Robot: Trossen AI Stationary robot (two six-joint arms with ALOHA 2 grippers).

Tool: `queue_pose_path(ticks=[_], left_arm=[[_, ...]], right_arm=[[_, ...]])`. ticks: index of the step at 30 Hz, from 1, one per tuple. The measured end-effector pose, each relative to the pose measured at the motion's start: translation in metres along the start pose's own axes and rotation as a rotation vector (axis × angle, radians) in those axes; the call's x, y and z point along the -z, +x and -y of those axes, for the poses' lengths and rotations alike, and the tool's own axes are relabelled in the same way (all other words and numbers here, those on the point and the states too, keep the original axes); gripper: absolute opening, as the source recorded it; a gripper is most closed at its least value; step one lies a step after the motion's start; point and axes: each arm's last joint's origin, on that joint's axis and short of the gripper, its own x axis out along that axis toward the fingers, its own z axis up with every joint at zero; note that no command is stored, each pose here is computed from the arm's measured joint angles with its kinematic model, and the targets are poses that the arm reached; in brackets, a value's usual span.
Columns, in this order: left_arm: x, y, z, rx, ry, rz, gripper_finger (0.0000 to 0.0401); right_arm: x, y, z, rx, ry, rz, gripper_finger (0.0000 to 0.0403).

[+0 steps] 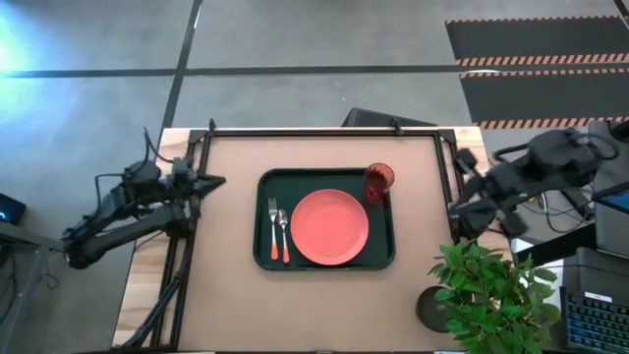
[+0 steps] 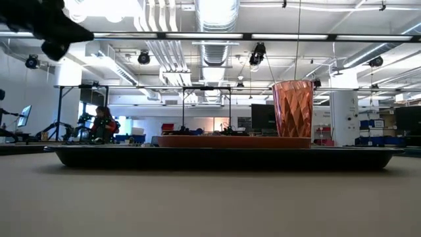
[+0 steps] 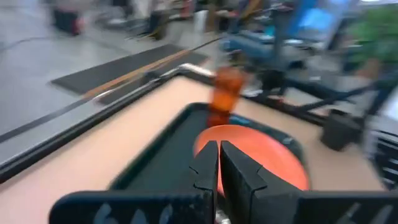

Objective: Pick and place plate/cup/fork/spoon on tray
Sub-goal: Return to Home Position

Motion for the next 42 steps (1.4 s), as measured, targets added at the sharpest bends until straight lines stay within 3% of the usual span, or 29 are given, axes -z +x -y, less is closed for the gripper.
queue_pose_path(ticks=[4, 7, 12, 15, 17, 25, 28, 37, 42], left_arm=[[0.017, 0.012, 0.002, 0.274, 0.071, 0.091, 0.0000], [0.025, 0.017, 0.003, 0.458, 0.101, 0.202, 0.0000], [0.050, 0.034, -0.004, 0.500, 0.002, 0.221, 0.0000], [0.056, 0.040, -0.004, 0.552, 0.033, 0.319, 0.0000], [0.061, 0.043, -0.004, 0.603, 0.066, 0.359, 0.0000], [0.065, 0.045, 0.000, 0.645, 0.118, 0.327, 0.0000], [0.066, 0.046, 0.000, 0.640, 0.139, 0.327, 0.0000], [0.070, 0.051, -0.002, 0.576, 0.137, 0.287, 0.0000], [0.072, 0.054, -0.003, 0.557, 0.148, 0.267, 0.0000]], right_arm=[[0.009, -0.016, -0.006, -0.121, -0.032, 0.100, 0.0009], [0.025, -0.013, -0.006, -0.128, -0.019, 0.114, 0.0009], [0.067, 0.005, -0.004, -0.107, 0.023, 0.073, 0.0009], [0.083, 0.006, -0.004, -0.098, 0.007, 0.194, 0.0009], [0.107, 0.012, -0.003, -0.104, 0.023, 0.186, 0.0009], [0.165, 0.003, -0.005, -0.070, 0.033, 0.365, 0.0009], [0.192, 0.004, -0.004, -0.040, 0.056, 0.369, 0.0009], [0.228, 0.036, 0.003, 0.049, 0.120, 0.340, 0.0009], [0.264, 0.056, 0.004, 0.014, 0.141, 0.378, 0.0009]])
